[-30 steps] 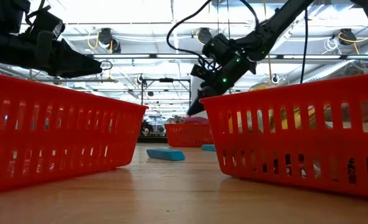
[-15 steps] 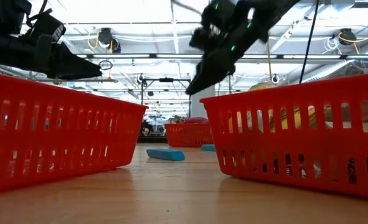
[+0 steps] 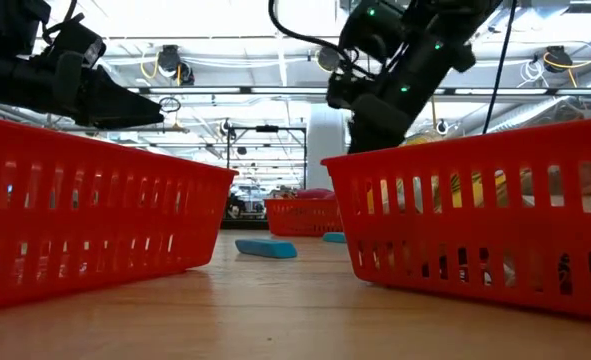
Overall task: Pick & Place School Supplies
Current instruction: Put the blue eraser into the bottom left red basket
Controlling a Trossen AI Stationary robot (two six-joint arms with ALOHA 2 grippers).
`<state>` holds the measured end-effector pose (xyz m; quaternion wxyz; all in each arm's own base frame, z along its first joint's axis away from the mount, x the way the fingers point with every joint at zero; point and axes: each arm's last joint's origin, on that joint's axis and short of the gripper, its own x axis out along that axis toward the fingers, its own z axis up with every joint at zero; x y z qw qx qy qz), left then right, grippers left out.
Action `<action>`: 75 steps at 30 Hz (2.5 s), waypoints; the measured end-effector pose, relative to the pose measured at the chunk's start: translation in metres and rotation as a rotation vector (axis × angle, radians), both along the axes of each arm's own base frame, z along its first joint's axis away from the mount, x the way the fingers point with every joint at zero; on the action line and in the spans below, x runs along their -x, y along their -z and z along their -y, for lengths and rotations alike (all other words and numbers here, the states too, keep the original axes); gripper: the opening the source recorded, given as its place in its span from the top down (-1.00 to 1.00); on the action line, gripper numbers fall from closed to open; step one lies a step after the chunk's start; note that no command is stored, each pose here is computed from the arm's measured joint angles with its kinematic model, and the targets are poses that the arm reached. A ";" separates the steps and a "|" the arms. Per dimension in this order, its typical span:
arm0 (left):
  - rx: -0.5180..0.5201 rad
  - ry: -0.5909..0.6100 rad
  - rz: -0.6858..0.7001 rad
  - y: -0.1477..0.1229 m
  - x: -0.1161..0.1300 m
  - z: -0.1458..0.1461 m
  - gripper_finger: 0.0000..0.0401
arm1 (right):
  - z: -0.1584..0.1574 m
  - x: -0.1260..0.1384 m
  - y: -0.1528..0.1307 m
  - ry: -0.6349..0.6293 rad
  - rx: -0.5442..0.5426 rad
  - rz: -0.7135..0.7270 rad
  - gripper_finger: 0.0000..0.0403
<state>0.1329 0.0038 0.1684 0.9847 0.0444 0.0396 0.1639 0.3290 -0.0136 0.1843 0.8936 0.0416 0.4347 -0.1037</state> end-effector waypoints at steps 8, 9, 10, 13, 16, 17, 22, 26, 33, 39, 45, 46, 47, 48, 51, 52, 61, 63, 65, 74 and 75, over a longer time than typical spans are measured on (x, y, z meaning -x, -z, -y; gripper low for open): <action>0.002 0.001 0.002 0.000 0.000 0.000 -0.47 | 0.030 -0.001 0.011 0.081 -0.104 0.004 -0.16; 0.002 0.001 0.003 0.000 0.000 0.000 -0.47 | 0.031 0.000 0.013 0.082 -0.120 -0.005 -0.16; 0.002 0.001 0.003 0.000 0.000 0.000 -0.47 | 0.031 0.002 0.016 0.082 -0.126 -0.023 -0.16; 0.002 0.001 0.002 0.000 0.000 0.000 -0.47 | 0.029 0.001 0.016 0.075 -0.152 -0.015 -0.16; 0.002 0.001 0.001 0.000 0.000 0.000 -0.47 | 0.026 0.001 0.015 0.073 -0.160 -0.011 -0.16; 0.002 0.001 0.001 0.000 0.000 0.000 -0.47 | 0.025 0.001 0.016 0.070 -0.160 -0.016 -0.16; 0.002 0.001 0.001 0.000 0.000 0.000 -0.47 | 0.025 -0.001 0.020 0.076 -0.169 -0.018 -0.16; 0.010 0.009 0.004 0.000 0.000 0.000 -0.47 | 0.023 -0.006 0.038 0.058 -0.215 -0.062 -0.16; 0.025 0.023 0.004 0.000 0.000 0.001 -0.47 | 0.020 -0.012 0.055 0.047 -0.211 -0.083 -0.16; 0.024 0.021 0.003 0.000 0.000 0.001 -0.47 | 0.019 -0.011 0.056 0.036 -0.198 -0.096 -0.07; 0.026 0.021 -0.001 0.001 0.000 0.001 -0.47 | 0.013 -0.010 0.058 0.029 -0.109 -0.132 0.15; 0.026 0.021 -0.001 0.001 0.000 0.001 -0.47 | 0.013 -0.010 0.058 0.028 -0.111 -0.132 0.16; 0.026 0.020 -0.001 0.001 0.000 0.001 -0.47 | 0.013 -0.010 0.058 0.027 -0.114 -0.132 0.16; 0.026 0.020 -0.001 0.001 0.000 0.001 -0.47 | 0.013 -0.010 0.058 0.028 -0.114 -0.133 0.16; 0.028 0.020 0.000 0.001 0.000 0.001 -0.47 | 0.013 -0.009 0.058 0.025 -0.113 -0.137 0.12; 0.028 0.020 0.000 0.001 0.000 0.001 -0.47 | 0.013 -0.009 0.058 0.019 -0.110 -0.138 0.13; 0.028 0.017 0.000 0.001 0.000 0.001 -0.47 | 0.008 -0.009 0.058 -0.024 -0.070 -0.146 0.78; 0.028 0.016 0.000 0.001 0.000 0.001 -0.47 | 0.003 -0.010 0.058 -0.027 -0.043 -0.142 0.78; 0.028 0.016 0.000 0.001 0.000 0.001 -0.47 | -0.004 -0.011 0.057 -0.045 -0.005 -0.128 0.78; 0.029 0.017 0.001 0.001 0.000 0.001 -0.47 | -0.051 -0.014 0.017 -0.211 0.060 0.094 0.78; 0.029 0.017 0.001 0.001 0.000 0.001 -0.47 | -0.056 -0.015 0.011 -0.228 0.069 0.133 0.78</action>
